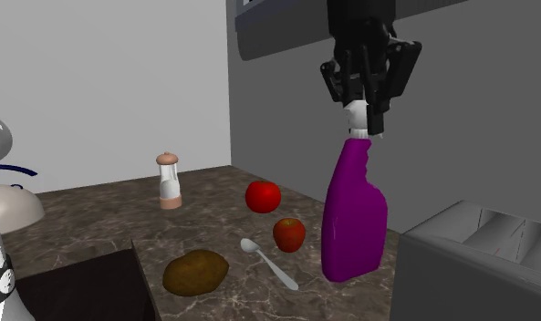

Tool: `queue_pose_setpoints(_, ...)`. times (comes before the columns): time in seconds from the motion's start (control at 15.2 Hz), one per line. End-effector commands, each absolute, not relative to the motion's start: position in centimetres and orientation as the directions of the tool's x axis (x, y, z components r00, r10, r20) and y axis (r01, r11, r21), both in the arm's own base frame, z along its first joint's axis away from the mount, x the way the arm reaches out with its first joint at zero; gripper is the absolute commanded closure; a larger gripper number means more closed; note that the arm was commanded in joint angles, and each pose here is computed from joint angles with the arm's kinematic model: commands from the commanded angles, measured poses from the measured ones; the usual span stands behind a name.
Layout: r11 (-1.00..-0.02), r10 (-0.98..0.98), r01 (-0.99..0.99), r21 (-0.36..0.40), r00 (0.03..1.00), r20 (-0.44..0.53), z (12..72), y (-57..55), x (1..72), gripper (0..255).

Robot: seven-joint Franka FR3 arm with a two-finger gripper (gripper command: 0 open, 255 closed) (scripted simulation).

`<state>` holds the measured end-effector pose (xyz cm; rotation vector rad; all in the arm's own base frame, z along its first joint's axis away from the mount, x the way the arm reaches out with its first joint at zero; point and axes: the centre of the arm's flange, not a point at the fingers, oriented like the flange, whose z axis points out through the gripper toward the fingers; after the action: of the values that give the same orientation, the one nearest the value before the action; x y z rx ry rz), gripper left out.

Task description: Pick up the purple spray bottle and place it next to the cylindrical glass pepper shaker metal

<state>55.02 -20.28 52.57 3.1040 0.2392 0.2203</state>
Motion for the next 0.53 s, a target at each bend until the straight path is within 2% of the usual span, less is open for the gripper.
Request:
queue_pose_setpoints(0.0, -0.988, 0.154, 0.151, 0.031, 0.978, 0.139, 53.6, -20.2, 55.0, 255)
queue_pose_setpoints(0.46, -0.988, 0.154, 0.151, 0.031, 0.978, 0.139, 57.3, -20.2, 55.0, 255)
